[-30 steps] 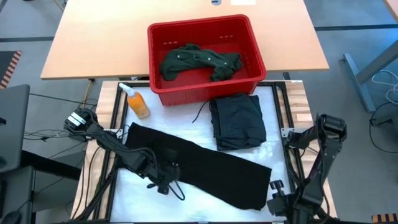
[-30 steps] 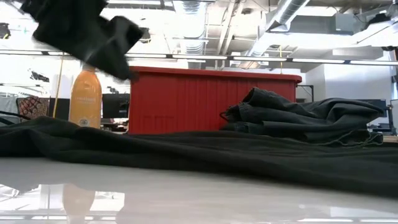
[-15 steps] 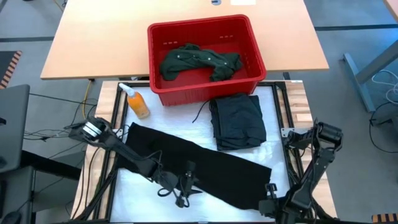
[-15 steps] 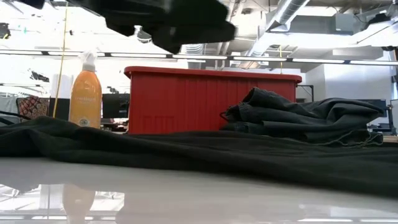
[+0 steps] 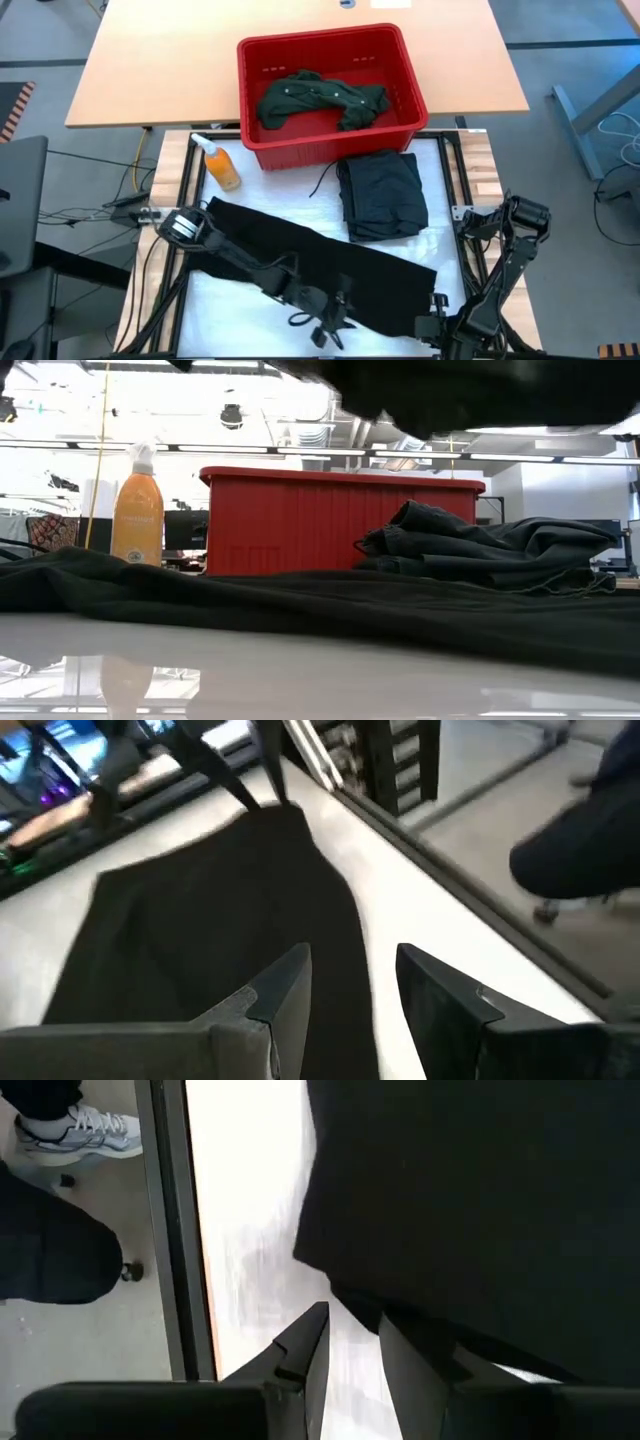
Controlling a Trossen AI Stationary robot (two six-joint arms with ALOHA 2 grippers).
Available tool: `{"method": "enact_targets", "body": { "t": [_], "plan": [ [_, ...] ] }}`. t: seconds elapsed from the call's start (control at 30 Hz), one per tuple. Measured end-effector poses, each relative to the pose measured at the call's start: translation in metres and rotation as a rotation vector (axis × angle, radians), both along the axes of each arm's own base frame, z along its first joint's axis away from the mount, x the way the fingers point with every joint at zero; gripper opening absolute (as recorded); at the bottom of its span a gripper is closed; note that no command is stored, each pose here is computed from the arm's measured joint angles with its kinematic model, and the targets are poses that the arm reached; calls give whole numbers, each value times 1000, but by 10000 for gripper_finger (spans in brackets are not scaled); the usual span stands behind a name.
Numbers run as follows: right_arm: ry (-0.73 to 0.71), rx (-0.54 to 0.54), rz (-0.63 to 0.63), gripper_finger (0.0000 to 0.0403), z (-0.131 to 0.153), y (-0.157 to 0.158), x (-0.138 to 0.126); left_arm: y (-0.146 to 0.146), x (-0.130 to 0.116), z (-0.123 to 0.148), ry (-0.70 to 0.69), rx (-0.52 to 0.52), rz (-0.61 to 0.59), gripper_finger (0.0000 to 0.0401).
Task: Fold Laundry from Bin
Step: Fold the black shirt
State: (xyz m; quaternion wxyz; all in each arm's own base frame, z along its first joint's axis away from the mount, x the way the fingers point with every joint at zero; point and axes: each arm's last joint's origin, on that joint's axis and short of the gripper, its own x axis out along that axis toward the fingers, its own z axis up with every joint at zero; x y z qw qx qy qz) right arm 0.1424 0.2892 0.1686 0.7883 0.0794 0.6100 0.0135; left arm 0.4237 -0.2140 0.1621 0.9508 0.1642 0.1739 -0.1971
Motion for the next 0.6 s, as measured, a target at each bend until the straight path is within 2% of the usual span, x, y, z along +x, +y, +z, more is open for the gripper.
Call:
{"method": "enact_targets", "body": {
  "t": [0.13,0.37,0.6],
  "plan": [
    [-1,-4,-10,118,0,-2,4,-10,20,-17,50,83,-33,140],
    [-19,-27,-7,118,0,-5,8,-20,50,-23,87,39,-175,140],
    [-31,-37,9,118,0,-7,13,-2,63,-26,188,19,-62,140]
  ]
}}
